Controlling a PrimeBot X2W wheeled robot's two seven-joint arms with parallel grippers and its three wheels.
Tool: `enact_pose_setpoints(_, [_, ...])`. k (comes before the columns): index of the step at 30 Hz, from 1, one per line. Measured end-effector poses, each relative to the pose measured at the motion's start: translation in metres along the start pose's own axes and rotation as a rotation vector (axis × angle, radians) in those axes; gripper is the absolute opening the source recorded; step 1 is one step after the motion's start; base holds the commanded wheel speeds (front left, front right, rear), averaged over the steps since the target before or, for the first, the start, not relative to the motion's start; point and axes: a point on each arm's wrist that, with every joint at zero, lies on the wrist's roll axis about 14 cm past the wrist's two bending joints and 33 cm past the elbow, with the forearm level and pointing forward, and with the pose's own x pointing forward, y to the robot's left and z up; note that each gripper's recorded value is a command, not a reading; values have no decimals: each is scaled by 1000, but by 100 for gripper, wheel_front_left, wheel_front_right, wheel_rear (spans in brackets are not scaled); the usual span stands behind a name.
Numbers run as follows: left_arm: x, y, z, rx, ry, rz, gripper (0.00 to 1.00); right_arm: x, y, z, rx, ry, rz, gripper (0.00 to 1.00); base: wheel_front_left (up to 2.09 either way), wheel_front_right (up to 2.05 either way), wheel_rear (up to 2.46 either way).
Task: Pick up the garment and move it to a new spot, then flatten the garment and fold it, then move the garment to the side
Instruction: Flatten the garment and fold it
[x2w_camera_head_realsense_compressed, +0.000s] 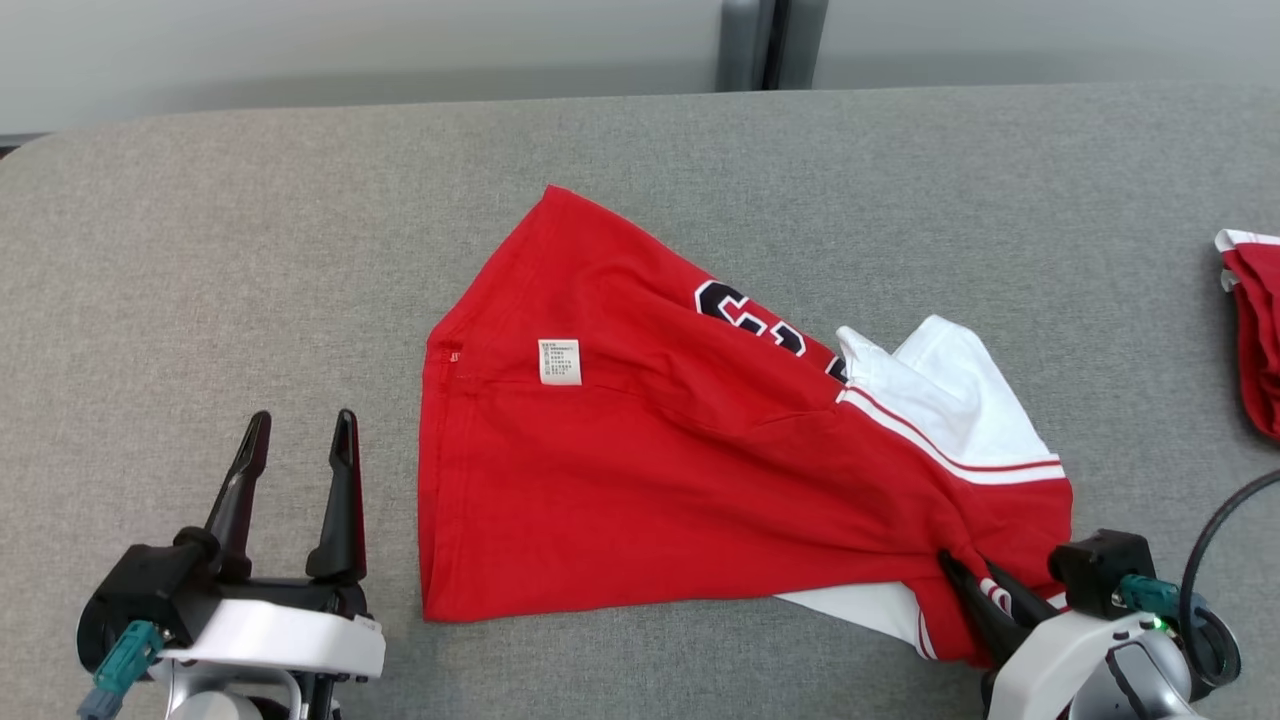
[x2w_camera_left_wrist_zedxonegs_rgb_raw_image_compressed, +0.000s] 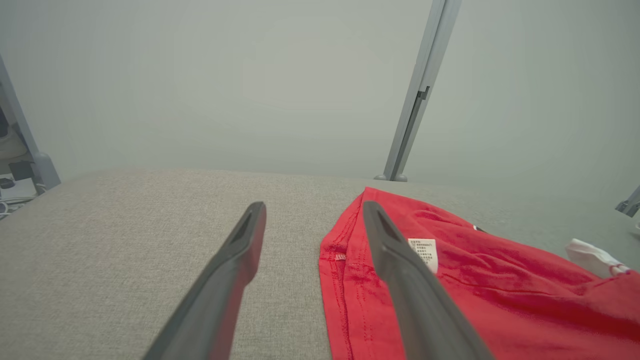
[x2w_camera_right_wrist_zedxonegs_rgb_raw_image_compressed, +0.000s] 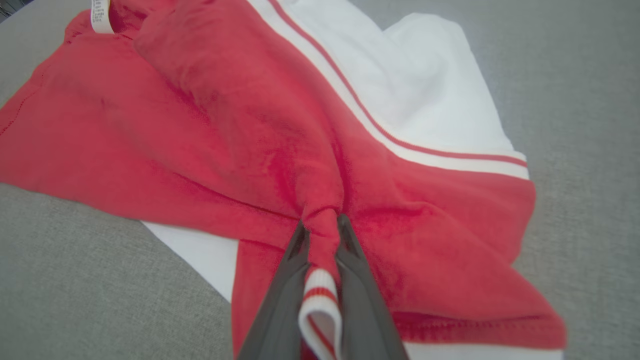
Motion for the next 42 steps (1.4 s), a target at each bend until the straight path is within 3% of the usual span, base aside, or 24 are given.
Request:
enact_pose_setpoints(1, [-2, -1, -1, 1, 5, -2, 100, -3, 1, -1, 7, -3, -3, 0, 0, 0, 0])
enact_pose_setpoints(2, [-3, -1, -2, 1, 13, -5, 100, -5, 1, 0, 9, -8, -5, 35, 0, 0, 0])
enact_pose_setpoints(3, [-3, -2, -2, 2, 13, -9, 100, -6, 1, 2, 10, -17, -6, 100, 0, 0, 0])
enact_pose_setpoints(8, [-5, -5, -2, 4, 22, -18, 100, -11, 2, 21, 24, -107, -13, 100, 0, 0, 0])
enact_pose_setpoints(15, [-11, -7, -2, 5, 38, -22, 100, -36, -18, 94, 62, -474, -102, 100, 0, 0, 0])
enact_pose_setpoints(22, [-15, -10, 3, 14, 37, -37, 100, -59, -32, 122, 49, -623, -165, 100, 0, 0, 0])
enact_pose_setpoints(38, [-20, -15, -5, 9, 94, -54, 100, -63, -38, 114, 78, -611, -195, 100, 0, 0, 0])
enact_pose_setpoints(42, [-13, -29, -9, -4, 131, -107, 100, -59, -40, 111, 81, -596, -198, 100, 0, 0, 0])
